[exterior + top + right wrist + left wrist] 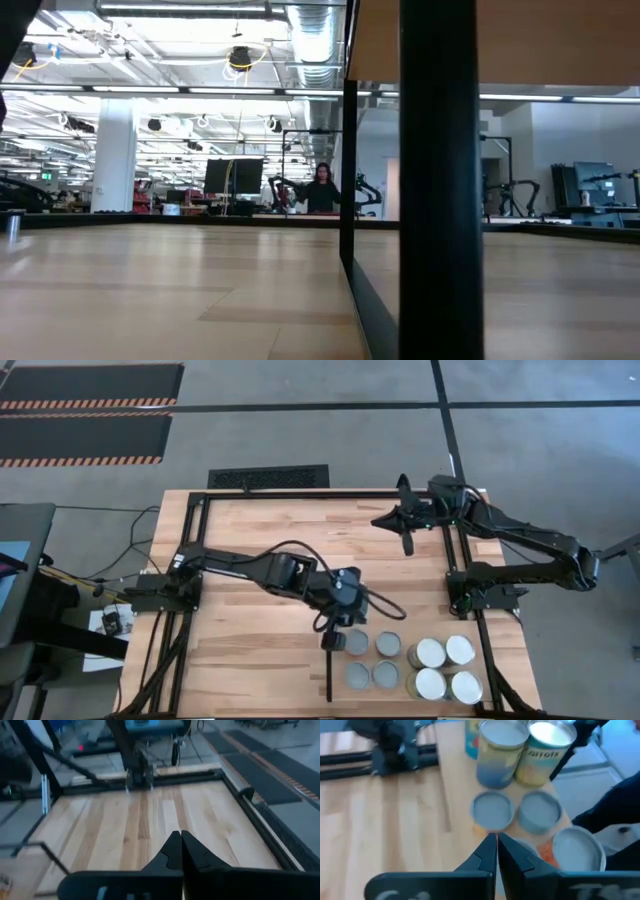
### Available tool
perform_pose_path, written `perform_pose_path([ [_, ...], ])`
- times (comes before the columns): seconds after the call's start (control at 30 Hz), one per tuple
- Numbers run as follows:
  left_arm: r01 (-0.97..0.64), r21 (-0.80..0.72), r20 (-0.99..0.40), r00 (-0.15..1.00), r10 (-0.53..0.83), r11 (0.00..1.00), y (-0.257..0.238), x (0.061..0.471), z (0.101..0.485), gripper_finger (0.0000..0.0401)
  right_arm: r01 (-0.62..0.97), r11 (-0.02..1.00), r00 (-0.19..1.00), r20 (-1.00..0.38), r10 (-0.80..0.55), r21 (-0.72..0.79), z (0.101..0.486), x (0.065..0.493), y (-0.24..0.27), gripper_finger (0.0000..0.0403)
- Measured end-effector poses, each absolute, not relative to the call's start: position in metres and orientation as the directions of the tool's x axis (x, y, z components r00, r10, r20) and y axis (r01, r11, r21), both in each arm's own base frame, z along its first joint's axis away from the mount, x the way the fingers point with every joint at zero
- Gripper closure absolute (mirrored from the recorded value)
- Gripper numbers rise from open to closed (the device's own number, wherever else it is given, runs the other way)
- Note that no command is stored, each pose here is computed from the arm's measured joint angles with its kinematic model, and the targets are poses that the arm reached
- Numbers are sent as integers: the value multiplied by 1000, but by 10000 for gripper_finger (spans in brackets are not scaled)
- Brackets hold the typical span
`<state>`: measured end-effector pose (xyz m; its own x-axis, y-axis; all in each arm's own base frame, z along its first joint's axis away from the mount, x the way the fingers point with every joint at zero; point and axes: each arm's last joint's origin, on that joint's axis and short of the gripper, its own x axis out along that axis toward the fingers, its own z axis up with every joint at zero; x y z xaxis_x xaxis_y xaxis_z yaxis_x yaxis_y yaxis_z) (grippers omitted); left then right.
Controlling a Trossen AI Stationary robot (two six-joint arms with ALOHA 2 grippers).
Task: Pick and place cans onto a shelf
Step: Return to Home Position
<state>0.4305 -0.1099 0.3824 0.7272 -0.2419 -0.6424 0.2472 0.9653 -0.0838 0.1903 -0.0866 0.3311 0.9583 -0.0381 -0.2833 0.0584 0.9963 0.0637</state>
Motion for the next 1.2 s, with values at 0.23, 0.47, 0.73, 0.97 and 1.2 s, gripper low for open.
perform_pose_path([
  [0.23,307,-160,-528,776,-344,938,-83,425,378,401,41,983,987,-161,-12,179,296,196,-84,397],
  [0.47,269,-176,-381,868,-318,947,-55,381,370,401,95,978,991,-111,-75,187,282,192,-75,396],
  [0.73,163,-168,-191,962,-194,972,-15,324,334,401,133,975,991,-56,-125,176,292,184,-70,393],
  [0.97,1,-228,-133,991,-32,974,22,272,297,401,139,980,989,-73,-130,145,291,180,-77,394],
  [1.2,-155,-259,-86,987,137,953,38,218,268,401,46,995,996,-84,-38,91,291,172,-75,398],
])
